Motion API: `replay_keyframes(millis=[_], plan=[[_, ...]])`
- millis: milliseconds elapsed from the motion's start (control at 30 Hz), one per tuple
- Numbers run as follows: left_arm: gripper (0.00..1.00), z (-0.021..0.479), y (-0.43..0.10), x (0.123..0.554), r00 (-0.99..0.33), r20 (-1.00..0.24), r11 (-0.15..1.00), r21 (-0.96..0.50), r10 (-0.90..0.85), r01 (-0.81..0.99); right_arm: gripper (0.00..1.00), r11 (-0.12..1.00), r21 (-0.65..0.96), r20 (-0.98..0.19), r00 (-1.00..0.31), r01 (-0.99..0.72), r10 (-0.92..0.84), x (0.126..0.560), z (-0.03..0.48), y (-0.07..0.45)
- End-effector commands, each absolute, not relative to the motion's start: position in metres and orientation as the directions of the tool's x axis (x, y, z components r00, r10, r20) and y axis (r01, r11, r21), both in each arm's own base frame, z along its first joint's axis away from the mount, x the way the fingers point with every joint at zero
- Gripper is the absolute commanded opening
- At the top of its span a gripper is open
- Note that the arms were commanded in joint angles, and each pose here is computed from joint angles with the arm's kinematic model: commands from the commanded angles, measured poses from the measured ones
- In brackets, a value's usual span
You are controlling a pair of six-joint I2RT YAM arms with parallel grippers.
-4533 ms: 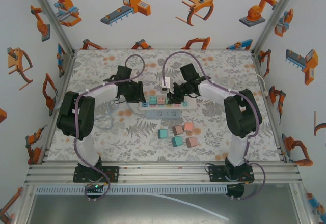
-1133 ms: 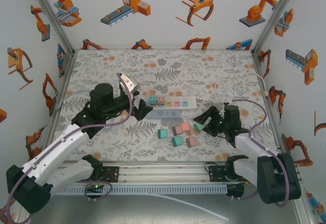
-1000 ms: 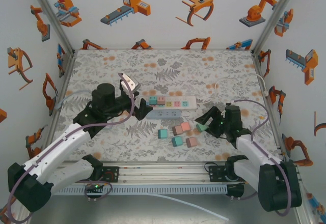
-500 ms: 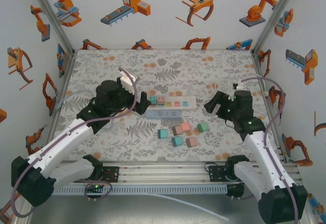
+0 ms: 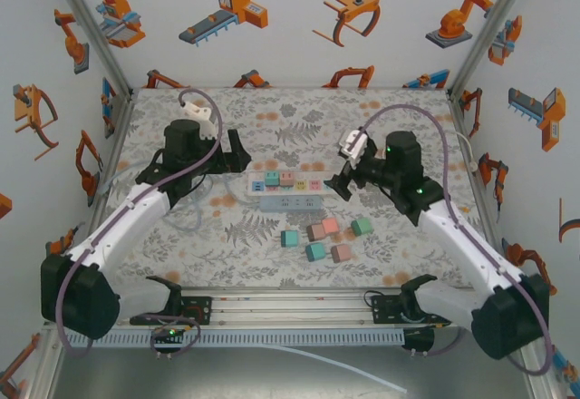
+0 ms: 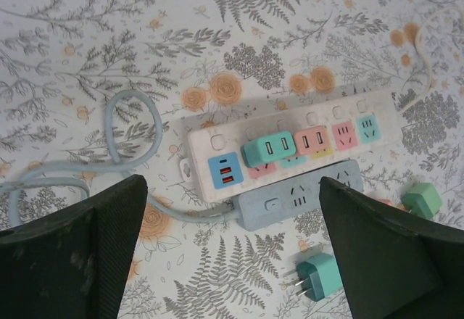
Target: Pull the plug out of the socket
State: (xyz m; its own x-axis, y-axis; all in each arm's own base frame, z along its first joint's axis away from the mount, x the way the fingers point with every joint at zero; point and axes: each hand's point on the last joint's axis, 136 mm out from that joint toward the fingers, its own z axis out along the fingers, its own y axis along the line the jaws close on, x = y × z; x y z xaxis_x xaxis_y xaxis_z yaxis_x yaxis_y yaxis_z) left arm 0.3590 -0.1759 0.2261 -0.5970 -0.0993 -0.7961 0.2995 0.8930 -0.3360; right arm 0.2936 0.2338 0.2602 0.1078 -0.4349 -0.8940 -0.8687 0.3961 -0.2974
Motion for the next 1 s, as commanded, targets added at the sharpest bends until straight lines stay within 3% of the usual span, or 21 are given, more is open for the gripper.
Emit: replay_keyframes(millis=[0, 300, 500, 967], plan=[[0.89, 0.216, -0.179, 0.368, -0.659, -0.738, 0.881, -0.4, -0.146, 0.253, 0.99, 0.196, -0.416, -0.837, 0.289, -0.888, -0.464, 0.294, 0.262, 0.269], [0.8, 0.175, -0.175, 0.4, -0.755, -0.629, 0.876, -0.454, -0.187, 0.161, 0.95, -0.006, -0.348, -0.761, 0.287, -0.937, -0.581, 0.325, 0.195, 0.332], [0.73, 0.151, -0.179, 0.415, -0.796, -0.578, 0.875, -0.464, -0.18, 0.139, 0.79, -0.036, -0.22, -0.767, 0.195, -0.975, -0.611, 0.349, 0.158, 0.358], [0.59, 0.102, -0.194, 0.419, -0.867, -0.472, 0.851, -0.512, -0.161, 0.121, 0.6, -0.074, -0.087, -0.753, 0.114, -0.993, -0.649, 0.346, 0.102, 0.373]])
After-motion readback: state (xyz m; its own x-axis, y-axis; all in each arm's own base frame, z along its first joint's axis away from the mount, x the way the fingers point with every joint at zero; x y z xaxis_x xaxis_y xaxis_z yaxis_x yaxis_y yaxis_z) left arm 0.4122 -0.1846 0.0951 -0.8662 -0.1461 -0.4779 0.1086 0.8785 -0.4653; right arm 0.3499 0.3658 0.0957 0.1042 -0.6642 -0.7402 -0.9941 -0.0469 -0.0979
